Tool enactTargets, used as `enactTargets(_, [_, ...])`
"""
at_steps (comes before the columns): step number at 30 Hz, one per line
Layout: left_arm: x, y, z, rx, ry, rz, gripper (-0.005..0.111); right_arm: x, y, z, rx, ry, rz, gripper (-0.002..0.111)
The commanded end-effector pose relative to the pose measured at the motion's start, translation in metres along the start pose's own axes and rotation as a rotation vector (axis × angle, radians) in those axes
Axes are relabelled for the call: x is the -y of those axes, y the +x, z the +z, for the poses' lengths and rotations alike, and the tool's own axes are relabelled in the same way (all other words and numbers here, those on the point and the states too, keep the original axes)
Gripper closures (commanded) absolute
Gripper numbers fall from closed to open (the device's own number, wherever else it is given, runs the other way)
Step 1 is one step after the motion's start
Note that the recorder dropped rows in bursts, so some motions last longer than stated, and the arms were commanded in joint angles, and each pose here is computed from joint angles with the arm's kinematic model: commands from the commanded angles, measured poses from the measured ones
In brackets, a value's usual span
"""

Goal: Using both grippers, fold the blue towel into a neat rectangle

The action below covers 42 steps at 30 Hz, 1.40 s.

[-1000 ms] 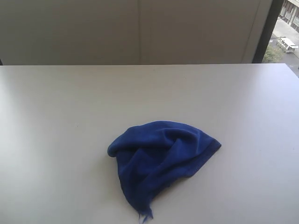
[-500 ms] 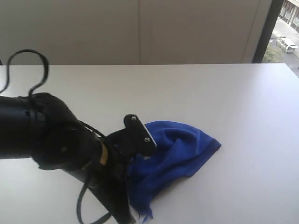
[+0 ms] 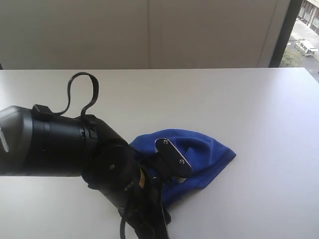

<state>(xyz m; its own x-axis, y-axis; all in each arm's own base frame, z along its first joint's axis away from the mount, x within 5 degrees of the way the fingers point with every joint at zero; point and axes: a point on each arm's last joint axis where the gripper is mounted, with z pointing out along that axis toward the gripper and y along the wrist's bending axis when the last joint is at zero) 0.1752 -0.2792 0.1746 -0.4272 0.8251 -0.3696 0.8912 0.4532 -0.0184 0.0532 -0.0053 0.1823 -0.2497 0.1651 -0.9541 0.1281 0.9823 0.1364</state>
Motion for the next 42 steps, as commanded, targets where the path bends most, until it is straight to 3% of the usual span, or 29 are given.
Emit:
enactTargets(1, [0.003, -0.003, 0.006, 0.020, 0.010, -0.026, 0.050, 0.000, 0.000, 0.000, 0.013, -0.005, 0.002, 0.108])
enactTargets(16, [-0.001, -0.001, 0.033, 0.005, -0.006, -0.015, 0.052, 0.000, 0.000, 0.000, 0.013, -0.005, 0.002, 0.108])
enactTargets(17, [-0.001, -0.001, 0.033, 0.004, -0.010, -0.007, 0.055, 0.000, 0.000, 0.000, 0.013, -0.005, 0.002, 0.108])
enactTargets(20, [-0.002, -0.001, 0.033, 0.004, -0.023, 0.021, 0.080, 0.000, 0.000, 0.000, 0.013, -0.005, 0.002, 0.108])
enactTargets(25, [-0.004, -0.001, 0.031, -0.001, -0.039, 0.064, 0.103, 0.000, 0.000, 0.000, 0.013, -0.005, 0.002, 0.108])
enactTargets(28, [-0.005, -0.006, 0.012, 0.006, -0.064, 0.108, 0.107, 0.000, 0.000, 0.000, 0.013, -0.005, 0.002, 0.108])
enactTargets(32, [-0.016, -0.023, -0.053, 0.060, -0.215, 0.210, 0.107, 0.000, 0.000, 0.000, 0.013, -0.005, 0.002, 0.108])
enactTargets(38, [-0.050, -0.022, -0.180, 0.098, -0.739, 0.286, 0.107, 0.000, 0.000, 0.000, 0.013, -0.005, 0.002, 0.108])
enactTargets(42, [-0.057, -0.017, -0.220, 0.127, -0.901, 0.297, 0.107, 0.000, 0.000, 0.000, 0.013, -0.005, 0.002, 0.108])
